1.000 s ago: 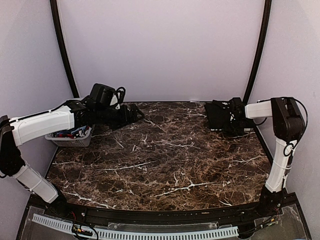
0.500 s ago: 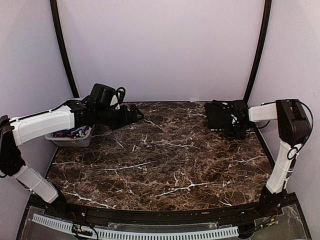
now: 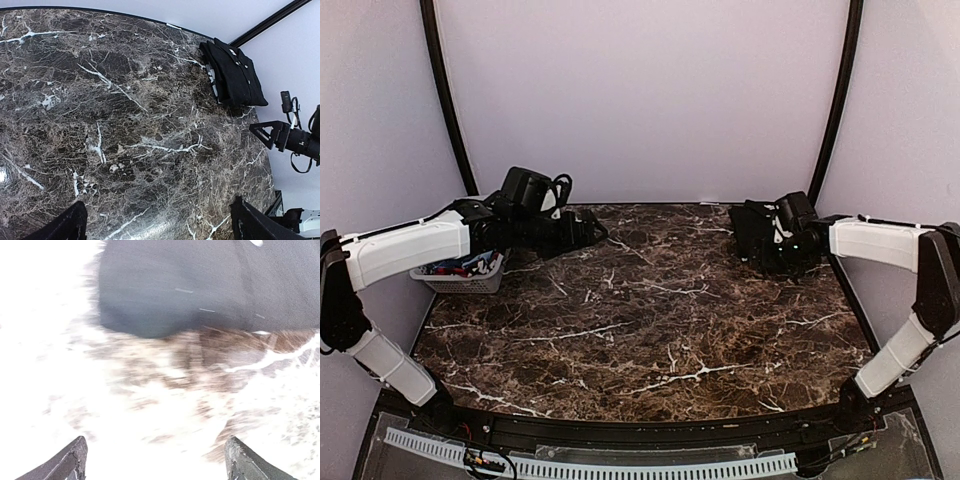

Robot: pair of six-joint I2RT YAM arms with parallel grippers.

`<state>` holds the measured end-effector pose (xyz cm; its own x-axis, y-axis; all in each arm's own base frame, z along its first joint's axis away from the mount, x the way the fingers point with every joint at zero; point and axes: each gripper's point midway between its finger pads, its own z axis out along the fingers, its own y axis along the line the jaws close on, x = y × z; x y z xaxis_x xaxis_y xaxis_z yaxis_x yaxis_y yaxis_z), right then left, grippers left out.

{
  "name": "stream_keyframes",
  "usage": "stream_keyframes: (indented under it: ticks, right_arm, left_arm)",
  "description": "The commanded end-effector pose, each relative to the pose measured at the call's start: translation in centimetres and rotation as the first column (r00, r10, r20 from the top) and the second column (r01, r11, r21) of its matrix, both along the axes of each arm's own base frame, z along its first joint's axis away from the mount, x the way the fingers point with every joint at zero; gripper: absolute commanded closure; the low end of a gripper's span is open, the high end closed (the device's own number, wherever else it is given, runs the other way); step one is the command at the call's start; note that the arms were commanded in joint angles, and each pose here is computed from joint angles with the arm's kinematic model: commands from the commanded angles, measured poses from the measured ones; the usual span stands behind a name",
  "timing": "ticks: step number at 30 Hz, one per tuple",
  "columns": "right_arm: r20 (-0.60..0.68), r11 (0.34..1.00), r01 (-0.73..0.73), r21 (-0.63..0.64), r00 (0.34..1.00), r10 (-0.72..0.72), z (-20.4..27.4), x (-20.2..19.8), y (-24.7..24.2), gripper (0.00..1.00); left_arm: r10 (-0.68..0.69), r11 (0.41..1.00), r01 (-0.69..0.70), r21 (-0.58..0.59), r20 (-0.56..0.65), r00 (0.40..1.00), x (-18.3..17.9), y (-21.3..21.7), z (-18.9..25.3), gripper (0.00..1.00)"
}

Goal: Fold and stack the long sleeve shirts
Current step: Reset both arms

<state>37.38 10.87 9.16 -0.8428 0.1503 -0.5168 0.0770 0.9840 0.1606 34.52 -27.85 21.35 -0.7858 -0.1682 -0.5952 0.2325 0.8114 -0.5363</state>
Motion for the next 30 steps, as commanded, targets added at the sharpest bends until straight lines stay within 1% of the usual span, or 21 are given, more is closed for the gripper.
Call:
stream_keyframes:
  ticks: [1, 4, 6, 8, 14, 17, 22, 30]
  right_arm:
    - [0.131, 0.997, -0.058, 0.060, 0.990, 0.049, 4.4, -1.0, 3.4, 0.07]
    - [0.225, 0.989, -0.112, 0.101, 0.970, 0.087, 7.8, -1.9, 5.7, 0.05]
    - [0.294, 0.979, -0.153, 0.137, 0.950, 0.107, 10.2, -2.6, 7.2, 0.01]
    - [0.356, 0.966, -0.196, 0.166, 0.926, 0.127, 12.4, -3.4, 8.4, 0.01]
    - [0.469, 0.929, -0.303, 0.211, 0.866, 0.175, 17.1, -5.1, 11.3, 0.01]
    - [0.497, 0.913, -0.339, 0.226, 0.847, 0.191, 18.7, -5.5, 12.0, 0.01]
    - [0.526, 0.906, -0.362, 0.219, 0.826, 0.203, 20.2, -5.6, 12.2, 0.01]
    - [0.539, 0.929, -0.326, 0.173, 0.821, 0.187, 20.8, -4.9, 11.4, 0.01]
  left_arm:
    - [-0.002, 1.000, 0.002, 0.011, 0.032, 0.999, 0.2, 0.5, 1.1, 0.01]
    - [-0.010, 1.000, 0.010, 0.014, 0.037, 0.999, 0.1, 0.5, 1.0, 0.01]
    - [-0.018, 1.000, 0.017, 0.016, 0.047, 0.999, 0.0, 0.6, 1.0, 0.01]
    - [-0.025, 1.000, 0.025, 0.014, 0.062, 0.998, -0.2, 0.6, 1.2, 0.01]
    - [-0.054, 0.998, 0.052, 0.019, 0.097, 0.994, -0.6, 0.7, 1.5, 0.01]
    - [-0.068, 0.998, 0.066, 0.019, 0.121, 0.990, -0.8, 0.8, 1.8, 0.01]
    - [-0.077, 0.997, 0.074, 0.023, 0.156, 0.985, -1.0, 1.0, 2.4, 0.01]
    - [-0.071, 0.997, 0.065, 0.040, 0.190, 0.979, -0.7, 1.3, 3.0, 0.01]
